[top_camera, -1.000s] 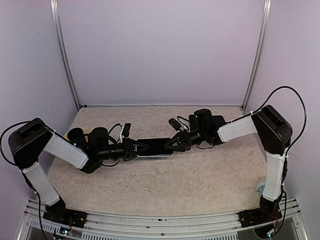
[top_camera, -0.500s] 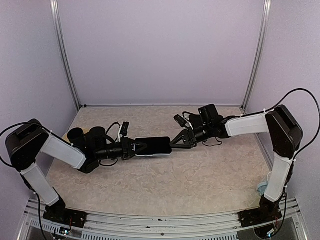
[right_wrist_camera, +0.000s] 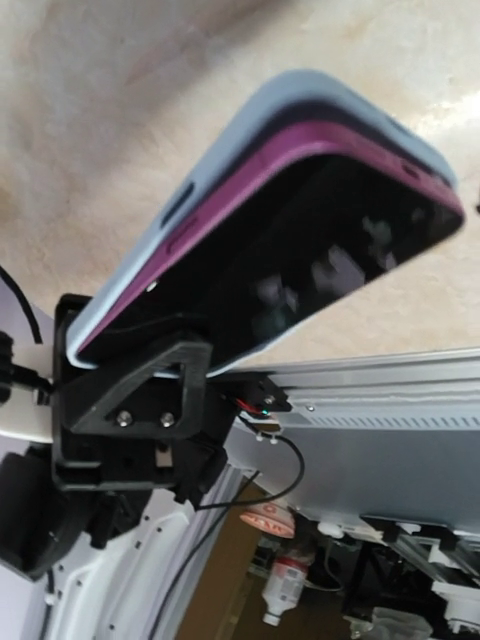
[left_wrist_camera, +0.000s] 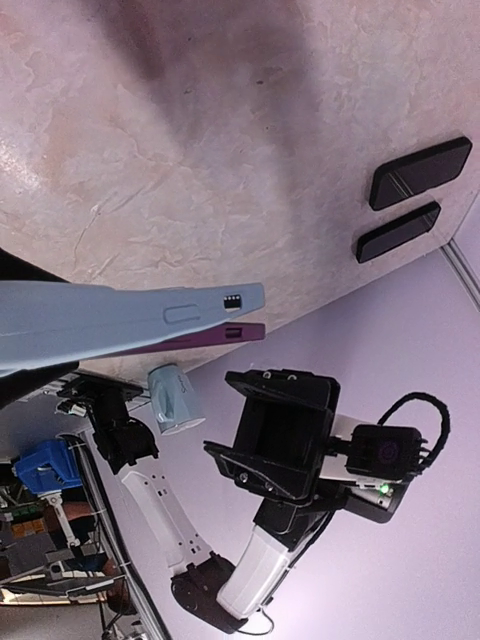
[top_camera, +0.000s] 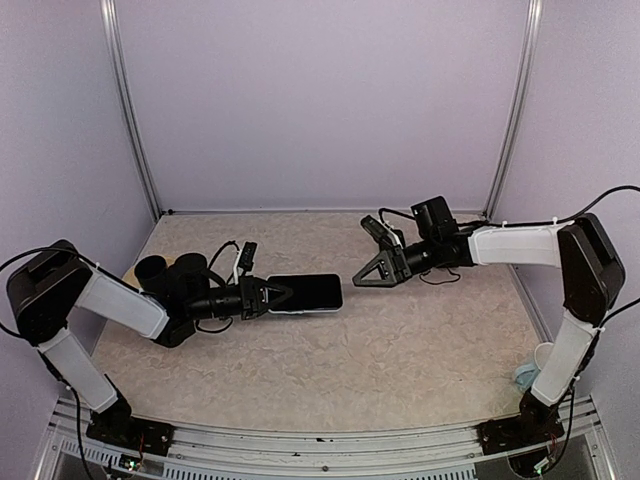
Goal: Put the phone into the phone case
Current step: Press the phone onto the phone case.
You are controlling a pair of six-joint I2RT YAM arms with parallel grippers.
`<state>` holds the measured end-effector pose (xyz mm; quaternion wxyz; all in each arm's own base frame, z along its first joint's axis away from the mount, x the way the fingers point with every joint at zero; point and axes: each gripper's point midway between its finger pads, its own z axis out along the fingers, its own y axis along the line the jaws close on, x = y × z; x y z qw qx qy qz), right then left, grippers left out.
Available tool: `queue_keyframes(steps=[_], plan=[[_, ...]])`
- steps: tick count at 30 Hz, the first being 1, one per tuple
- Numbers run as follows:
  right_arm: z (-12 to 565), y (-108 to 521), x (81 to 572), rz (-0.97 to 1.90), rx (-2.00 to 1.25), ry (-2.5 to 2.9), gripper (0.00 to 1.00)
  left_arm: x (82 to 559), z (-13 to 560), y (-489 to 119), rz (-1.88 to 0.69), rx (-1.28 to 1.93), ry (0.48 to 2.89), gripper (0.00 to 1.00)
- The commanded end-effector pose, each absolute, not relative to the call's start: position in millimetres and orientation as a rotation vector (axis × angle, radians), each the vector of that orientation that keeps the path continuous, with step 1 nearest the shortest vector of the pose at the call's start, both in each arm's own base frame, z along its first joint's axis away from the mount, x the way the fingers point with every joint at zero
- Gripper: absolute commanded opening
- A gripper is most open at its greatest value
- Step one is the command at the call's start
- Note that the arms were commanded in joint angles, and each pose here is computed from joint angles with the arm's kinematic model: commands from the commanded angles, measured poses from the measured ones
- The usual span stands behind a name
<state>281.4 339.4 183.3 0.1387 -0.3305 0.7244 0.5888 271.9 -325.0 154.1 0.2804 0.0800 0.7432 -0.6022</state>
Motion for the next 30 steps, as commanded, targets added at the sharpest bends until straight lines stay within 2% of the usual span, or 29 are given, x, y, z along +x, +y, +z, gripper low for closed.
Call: queue_keyframes(steps=[1,11,26,30], plan=[[195,335,273,1.730,-1.025,2.011,0.43,260,210,-328,-1.697,0.395,1.751,0.00],[206,335,254,1.865,-1.130,1.860,0.43,235,241,-331,-1.853,0.538,1.588,0.00],[244,349,209,2.035,-1.367,1.579,0.44,226,241,-336,-2.026,0.556,1.531,0.00],[247,354,206,2.053,-1.390,1.567,0.39,227,239,-337,-2.025,0.554,1.538,0.00]])
